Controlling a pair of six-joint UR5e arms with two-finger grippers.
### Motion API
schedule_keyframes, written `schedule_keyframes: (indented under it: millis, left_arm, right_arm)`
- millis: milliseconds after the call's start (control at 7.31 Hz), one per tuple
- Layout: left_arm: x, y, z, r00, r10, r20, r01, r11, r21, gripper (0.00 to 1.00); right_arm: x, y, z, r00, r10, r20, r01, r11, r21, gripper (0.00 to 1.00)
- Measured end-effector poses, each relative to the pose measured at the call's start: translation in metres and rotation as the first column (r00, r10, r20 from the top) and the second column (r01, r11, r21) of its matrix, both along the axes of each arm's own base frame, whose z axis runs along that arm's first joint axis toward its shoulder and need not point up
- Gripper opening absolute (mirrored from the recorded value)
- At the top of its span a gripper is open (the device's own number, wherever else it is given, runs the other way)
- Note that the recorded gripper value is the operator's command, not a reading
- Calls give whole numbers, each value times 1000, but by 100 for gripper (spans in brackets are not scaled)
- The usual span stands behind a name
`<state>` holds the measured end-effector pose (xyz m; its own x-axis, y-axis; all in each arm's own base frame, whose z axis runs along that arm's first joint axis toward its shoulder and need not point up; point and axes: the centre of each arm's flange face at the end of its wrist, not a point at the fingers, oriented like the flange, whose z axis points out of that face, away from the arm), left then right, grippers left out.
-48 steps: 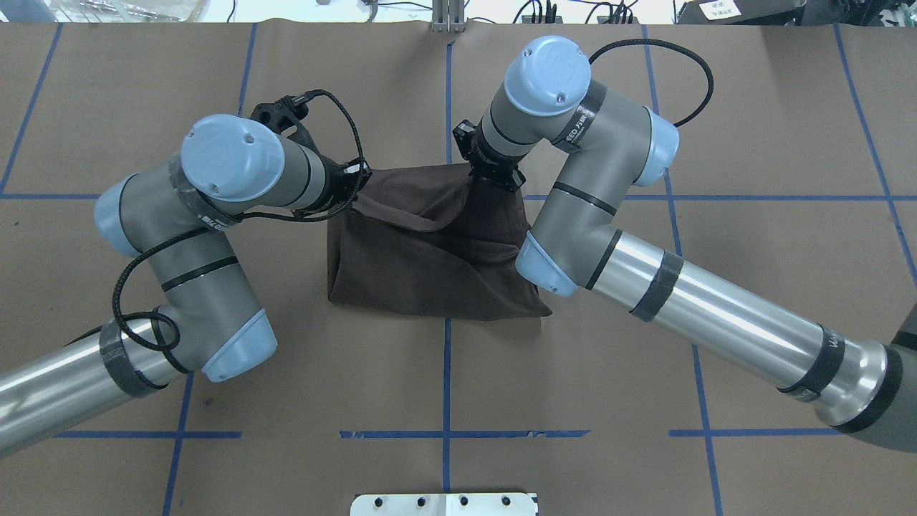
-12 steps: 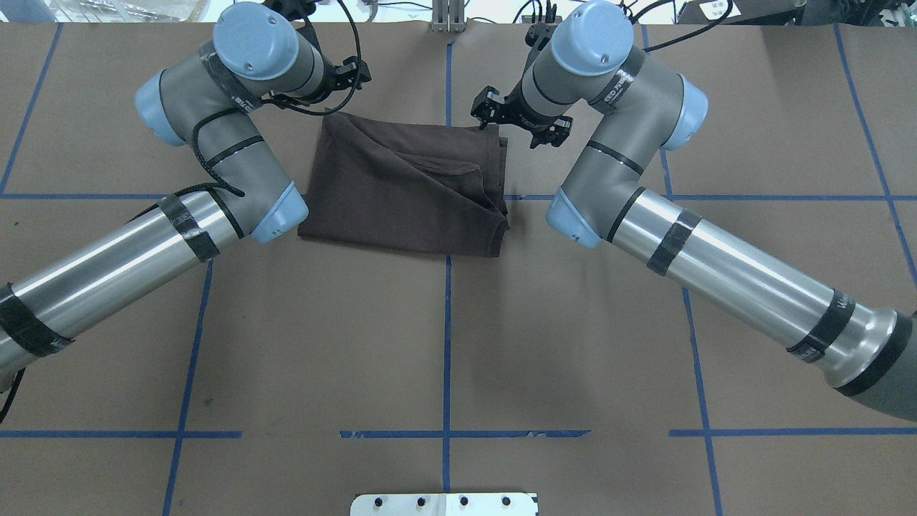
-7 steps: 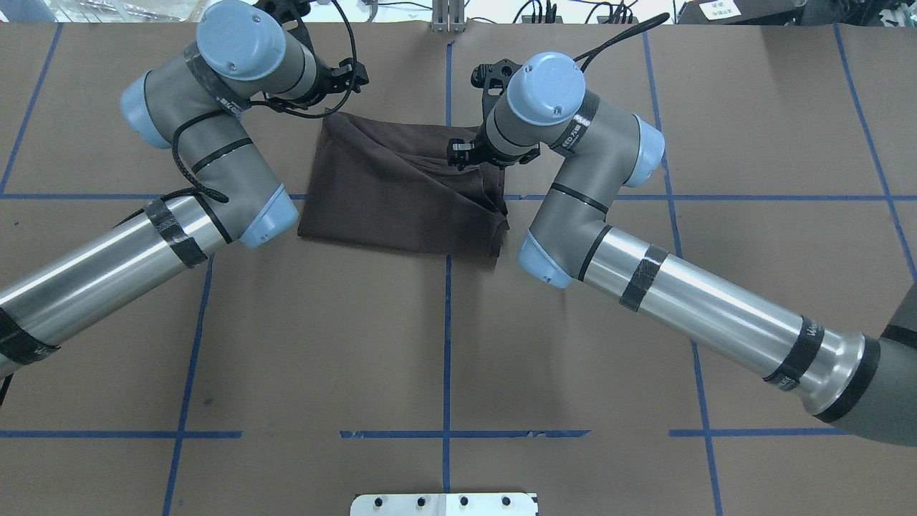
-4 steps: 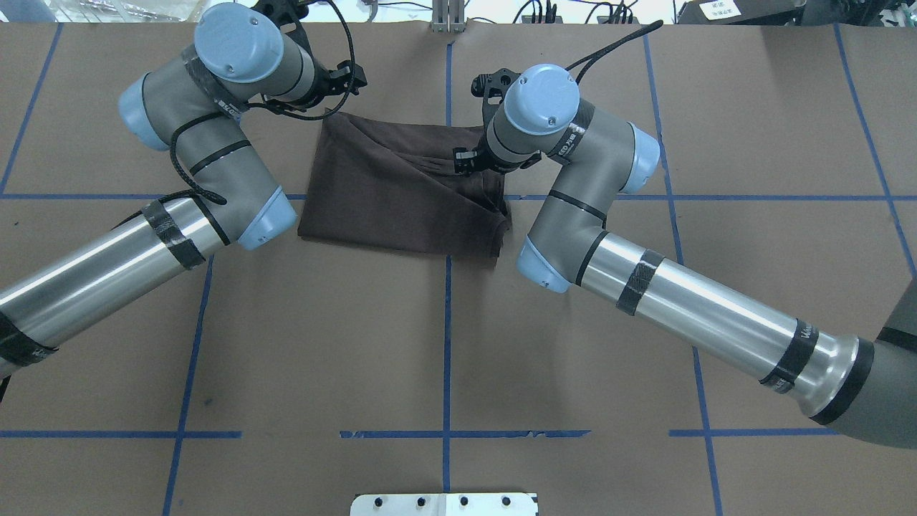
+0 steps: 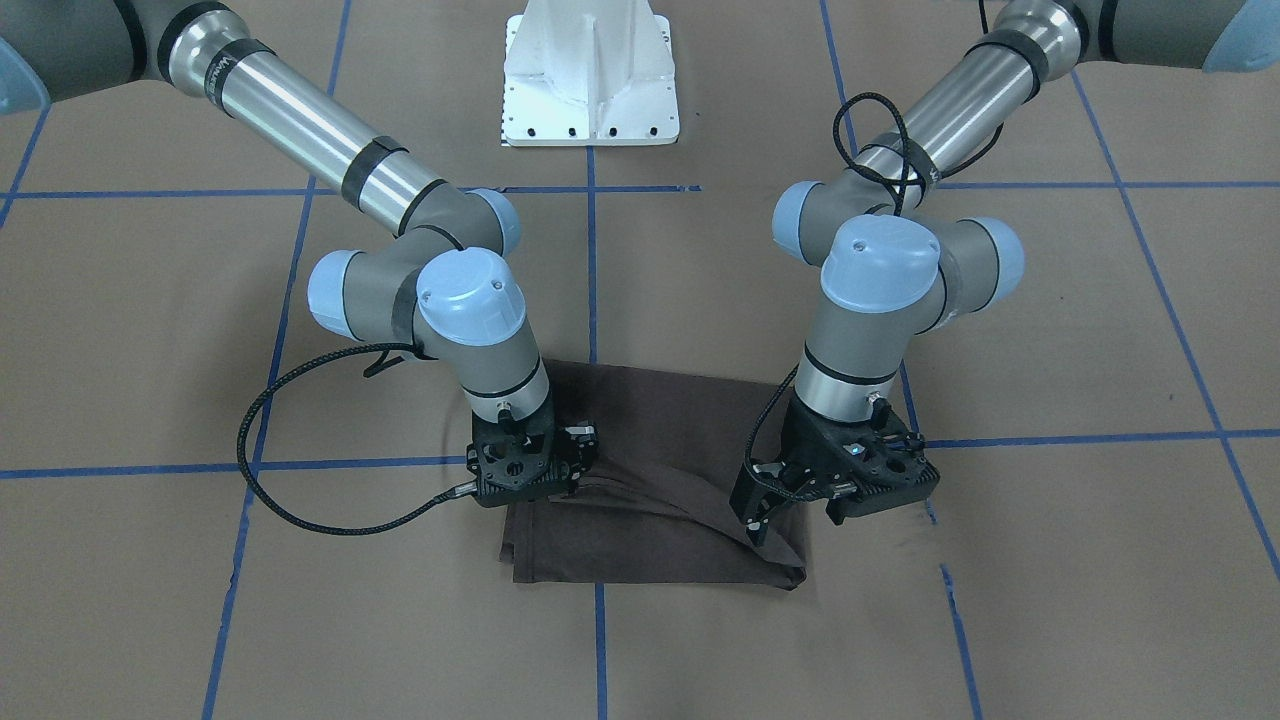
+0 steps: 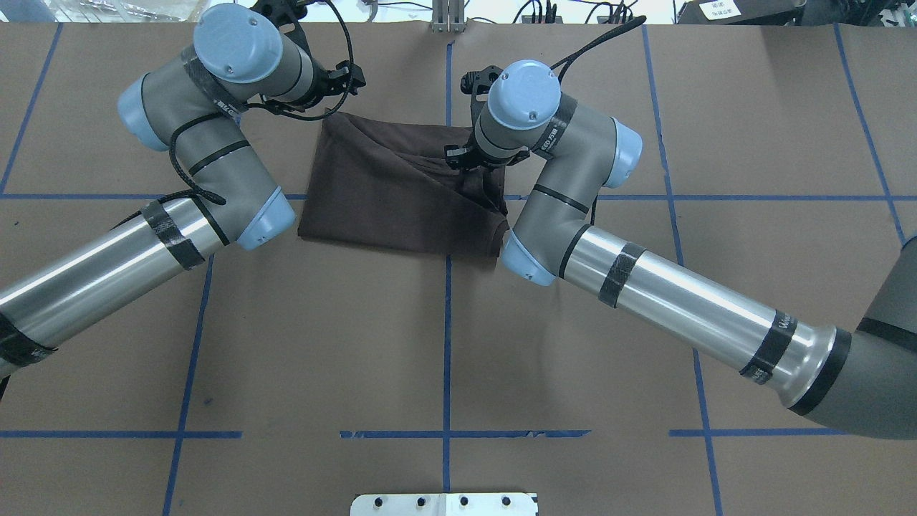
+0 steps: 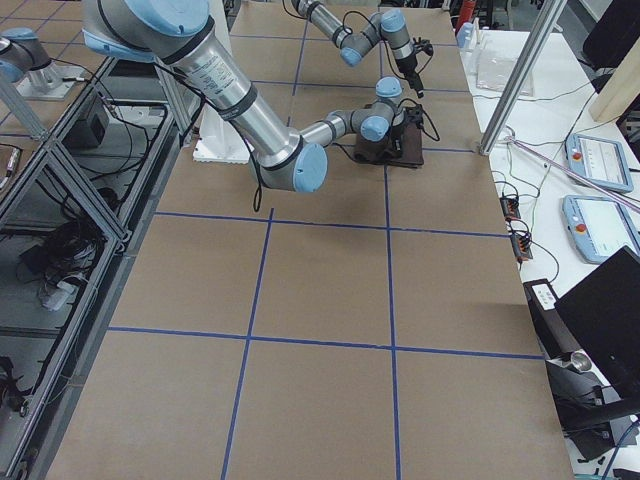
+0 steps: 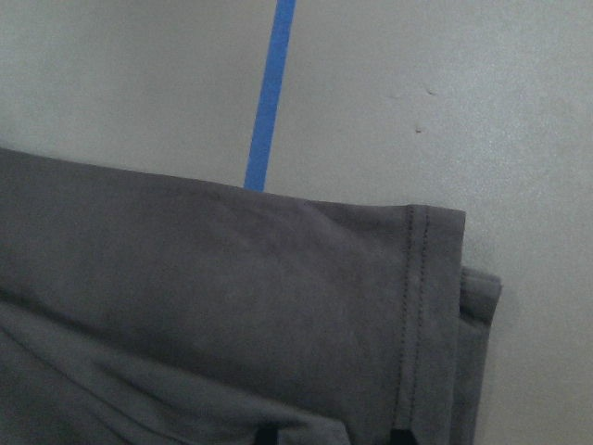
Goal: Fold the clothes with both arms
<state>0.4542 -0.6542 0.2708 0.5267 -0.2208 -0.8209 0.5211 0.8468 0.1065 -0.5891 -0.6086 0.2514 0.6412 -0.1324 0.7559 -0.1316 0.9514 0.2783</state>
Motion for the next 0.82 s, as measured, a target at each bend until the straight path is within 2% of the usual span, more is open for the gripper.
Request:
schedule_keyframes:
  millis: [137, 274, 410, 821]
  left_arm:
    - [0, 0, 2, 1000, 0, 1, 0, 1000, -1, 100]
    - [0, 0, 2, 1000, 0, 1, 0, 1000, -2, 100]
    - [-1, 0, 3, 1000, 0, 1, 0, 1000, -2, 100]
    - [0, 1, 3, 1000, 1, 1, -1, 1000, -3, 100]
  right_arm:
    - [-3, 1, 0, 1000, -4, -3, 4, 1000, -1, 45]
    - [-5, 2, 1, 1000, -6, -6, 6, 1000, -2, 18]
    - [-7, 3, 2, 1000, -8, -7, 8, 1000, -2, 0]
    - [-7, 3, 2, 1000, -23, -15, 23, 1000, 17, 0]
